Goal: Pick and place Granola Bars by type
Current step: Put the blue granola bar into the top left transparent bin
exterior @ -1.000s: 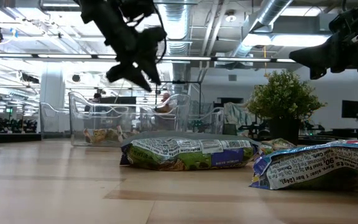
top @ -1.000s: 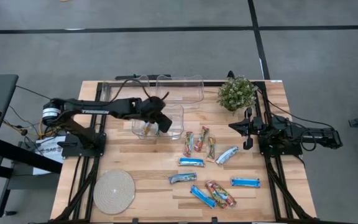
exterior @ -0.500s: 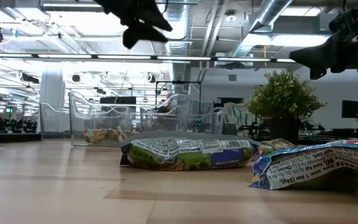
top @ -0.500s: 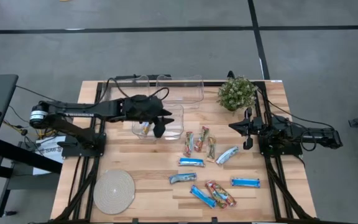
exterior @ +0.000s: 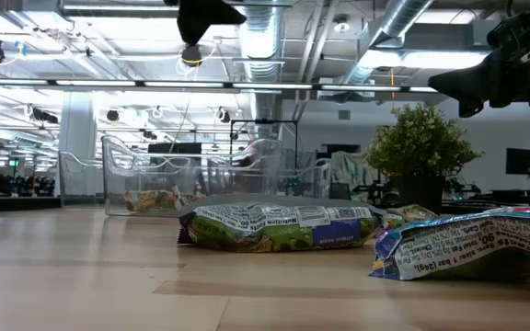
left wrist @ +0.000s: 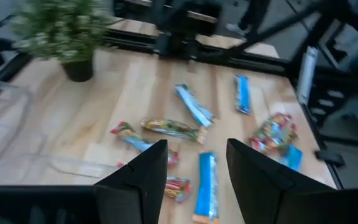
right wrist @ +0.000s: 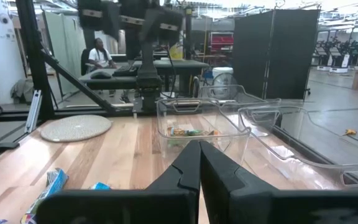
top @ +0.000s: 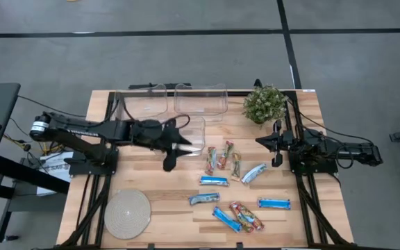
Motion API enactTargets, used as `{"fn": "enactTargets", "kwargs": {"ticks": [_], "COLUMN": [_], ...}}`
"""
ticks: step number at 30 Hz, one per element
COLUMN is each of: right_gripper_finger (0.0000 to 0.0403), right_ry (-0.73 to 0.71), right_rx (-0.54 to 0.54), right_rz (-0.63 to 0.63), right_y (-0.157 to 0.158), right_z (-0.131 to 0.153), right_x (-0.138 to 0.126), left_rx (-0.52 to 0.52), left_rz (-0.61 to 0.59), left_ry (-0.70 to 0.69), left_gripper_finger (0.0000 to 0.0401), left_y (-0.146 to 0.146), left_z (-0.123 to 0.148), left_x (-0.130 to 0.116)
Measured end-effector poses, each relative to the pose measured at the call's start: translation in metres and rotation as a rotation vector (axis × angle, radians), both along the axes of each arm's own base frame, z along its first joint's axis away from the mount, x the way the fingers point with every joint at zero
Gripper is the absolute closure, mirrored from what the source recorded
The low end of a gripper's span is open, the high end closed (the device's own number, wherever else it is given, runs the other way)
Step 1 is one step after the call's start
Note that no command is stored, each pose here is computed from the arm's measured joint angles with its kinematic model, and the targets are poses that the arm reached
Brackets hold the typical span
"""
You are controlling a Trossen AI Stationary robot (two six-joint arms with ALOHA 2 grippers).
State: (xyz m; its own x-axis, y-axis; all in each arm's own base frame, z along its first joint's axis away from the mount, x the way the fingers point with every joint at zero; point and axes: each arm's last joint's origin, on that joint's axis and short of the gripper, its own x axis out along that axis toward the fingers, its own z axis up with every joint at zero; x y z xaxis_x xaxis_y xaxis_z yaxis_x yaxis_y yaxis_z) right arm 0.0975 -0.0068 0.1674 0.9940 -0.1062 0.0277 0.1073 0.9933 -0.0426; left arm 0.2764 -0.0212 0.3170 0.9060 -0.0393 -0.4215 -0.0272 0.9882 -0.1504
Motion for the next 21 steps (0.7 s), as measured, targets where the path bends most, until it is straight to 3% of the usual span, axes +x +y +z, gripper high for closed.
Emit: {"fn": "enactTargets", "kwargs": {"ticks": [9, 21], "right_gripper_finger": [0.0403, 0.0403], "right_ry": [0.004, -0.001], "right_rx": [0.0, 0.0], "right_rz": [0.0, 0.0], "right_y": [0.0, 0.0], "right_z": [0.0, 0.0], "right_x": [0.0, 0.0], "left_rx": [0.052, 0.037], "left_rz": [-0.166, -0.248], "left_ry": [0.092, 0.24], "left_gripper_finger": [0.0244, 0.0244], "left_y": [-0.046, -0.089], "left_z": [-0.022, -0.065], "left_x": [0.007, 0.033]}}
